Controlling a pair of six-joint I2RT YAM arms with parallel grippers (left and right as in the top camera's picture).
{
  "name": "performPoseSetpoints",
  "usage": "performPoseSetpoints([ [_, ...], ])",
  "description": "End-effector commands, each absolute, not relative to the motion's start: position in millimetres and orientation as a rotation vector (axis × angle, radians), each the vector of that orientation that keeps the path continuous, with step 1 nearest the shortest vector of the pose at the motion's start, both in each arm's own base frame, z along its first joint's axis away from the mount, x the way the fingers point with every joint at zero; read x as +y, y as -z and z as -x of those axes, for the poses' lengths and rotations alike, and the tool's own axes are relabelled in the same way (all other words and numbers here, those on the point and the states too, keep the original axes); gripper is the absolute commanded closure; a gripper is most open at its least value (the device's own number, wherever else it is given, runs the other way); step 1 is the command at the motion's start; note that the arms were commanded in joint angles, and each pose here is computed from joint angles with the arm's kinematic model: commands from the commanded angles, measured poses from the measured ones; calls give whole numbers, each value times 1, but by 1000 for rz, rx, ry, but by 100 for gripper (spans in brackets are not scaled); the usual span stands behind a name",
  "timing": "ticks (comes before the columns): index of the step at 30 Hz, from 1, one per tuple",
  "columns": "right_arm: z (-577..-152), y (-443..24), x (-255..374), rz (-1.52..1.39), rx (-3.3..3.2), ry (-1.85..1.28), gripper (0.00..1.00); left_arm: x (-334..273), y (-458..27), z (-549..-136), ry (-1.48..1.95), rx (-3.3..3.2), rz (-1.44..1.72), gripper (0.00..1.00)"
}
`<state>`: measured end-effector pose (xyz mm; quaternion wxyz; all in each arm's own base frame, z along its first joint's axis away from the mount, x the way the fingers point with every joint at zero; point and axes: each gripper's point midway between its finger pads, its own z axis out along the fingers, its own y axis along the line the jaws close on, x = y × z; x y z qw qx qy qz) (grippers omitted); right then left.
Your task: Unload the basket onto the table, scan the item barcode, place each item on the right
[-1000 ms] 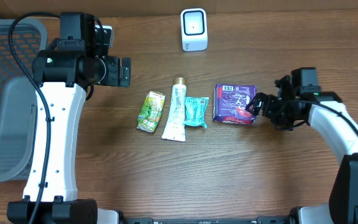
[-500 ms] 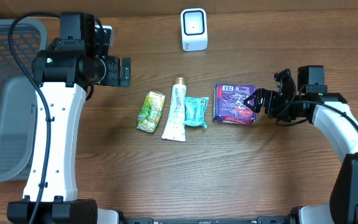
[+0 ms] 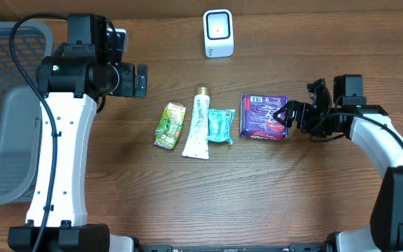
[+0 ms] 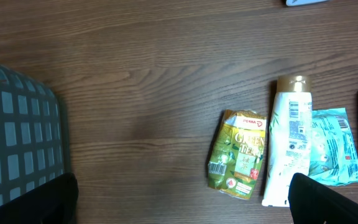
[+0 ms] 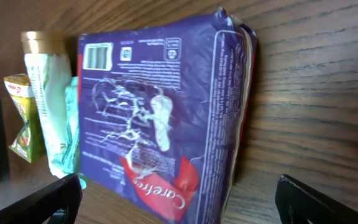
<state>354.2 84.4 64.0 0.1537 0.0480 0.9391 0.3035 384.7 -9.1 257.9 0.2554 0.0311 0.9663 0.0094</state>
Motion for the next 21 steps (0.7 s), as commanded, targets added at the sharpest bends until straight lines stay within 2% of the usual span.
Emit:
performPoseSetpoints([
  [1, -352, -48, 91, -135, 2718, -936, 0, -12, -267, -387, -19, 2595, -118, 0],
  [8, -354, -29, 97, -136, 2730, -1004, 2, -12, -267, -387, -19, 2595, -118, 0],
  [14, -354, -18, 97, -147, 2747, -1011, 9, -12, -268, -387, -19, 2595, -118, 0],
  [17, -354, -14, 98, -146, 2750, -1016, 16, -12, -267, -387, -19, 2595, -118, 0],
  [21, -355, -12, 101, -140, 2739, -1045, 30, -12, -268, -387, -19, 2595, -118, 0],
])
